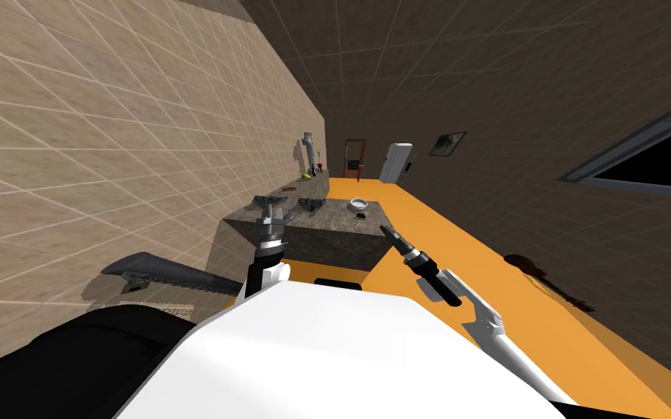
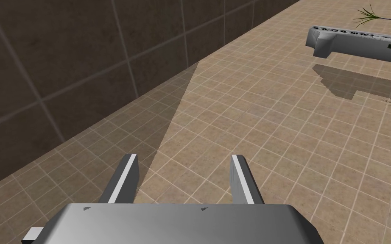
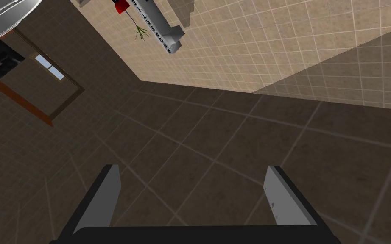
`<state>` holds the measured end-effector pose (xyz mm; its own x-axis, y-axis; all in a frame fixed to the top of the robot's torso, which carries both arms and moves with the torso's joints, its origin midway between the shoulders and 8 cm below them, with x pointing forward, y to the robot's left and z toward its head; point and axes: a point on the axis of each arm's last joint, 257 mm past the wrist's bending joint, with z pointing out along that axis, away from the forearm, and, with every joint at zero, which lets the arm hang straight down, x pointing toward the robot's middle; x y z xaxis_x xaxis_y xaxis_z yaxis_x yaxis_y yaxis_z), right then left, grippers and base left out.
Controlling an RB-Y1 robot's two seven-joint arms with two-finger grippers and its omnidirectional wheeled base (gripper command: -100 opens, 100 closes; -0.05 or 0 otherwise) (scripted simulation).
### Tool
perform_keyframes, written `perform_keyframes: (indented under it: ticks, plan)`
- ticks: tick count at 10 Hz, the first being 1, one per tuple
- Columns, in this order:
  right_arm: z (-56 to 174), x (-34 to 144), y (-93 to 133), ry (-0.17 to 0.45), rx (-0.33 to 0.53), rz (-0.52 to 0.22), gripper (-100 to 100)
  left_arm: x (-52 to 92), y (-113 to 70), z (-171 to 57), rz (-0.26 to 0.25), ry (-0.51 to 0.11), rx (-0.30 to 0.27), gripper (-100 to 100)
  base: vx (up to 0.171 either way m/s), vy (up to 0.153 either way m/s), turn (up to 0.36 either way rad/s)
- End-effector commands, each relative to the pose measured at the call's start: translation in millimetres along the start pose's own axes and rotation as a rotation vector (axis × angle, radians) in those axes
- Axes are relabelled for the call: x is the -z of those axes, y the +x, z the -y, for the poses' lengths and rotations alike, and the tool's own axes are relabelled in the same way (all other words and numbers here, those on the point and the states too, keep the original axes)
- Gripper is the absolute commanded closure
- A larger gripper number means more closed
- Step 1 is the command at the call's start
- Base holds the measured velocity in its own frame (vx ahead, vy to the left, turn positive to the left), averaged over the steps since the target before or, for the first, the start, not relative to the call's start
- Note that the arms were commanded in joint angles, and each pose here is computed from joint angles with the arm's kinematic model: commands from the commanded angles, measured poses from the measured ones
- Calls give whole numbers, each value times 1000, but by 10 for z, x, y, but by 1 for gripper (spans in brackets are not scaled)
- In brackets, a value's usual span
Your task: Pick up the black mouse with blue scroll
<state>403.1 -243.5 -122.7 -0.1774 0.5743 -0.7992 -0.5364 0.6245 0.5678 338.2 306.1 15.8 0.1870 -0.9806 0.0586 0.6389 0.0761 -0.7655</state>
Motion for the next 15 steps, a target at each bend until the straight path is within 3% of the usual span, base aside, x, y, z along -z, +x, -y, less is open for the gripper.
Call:
perform_keyframes:
  ticks: [1,8,11,12,13,14,15]
  plan:
    - [178,32,105,28,67,-69,-100,0,0,0,0,0,0,0,-36,-2,192]
    - [750,318,296,100,294,-308,-100,0,0,0,0,0,0,0,-23,6,155]
    - [1145,580,362,151,416,-442,-100,0,0,0,0,0,0,0,-5,17,181]
    - [1154,591,343,151,424,-450,-100,0,0,0,0,0,0,0,1,13,104]
    - [1349,742,357,177,477,-512,-100,0,0,0,0,0,0,0,7,24,254]
    - [1357,752,337,177,485,-519,-100,0,0,0,0,0,0,0,10,15,149]
    - [1552,921,323,204,539,-584,-100,0,-1,0,0,0,0,0,18,21,211]
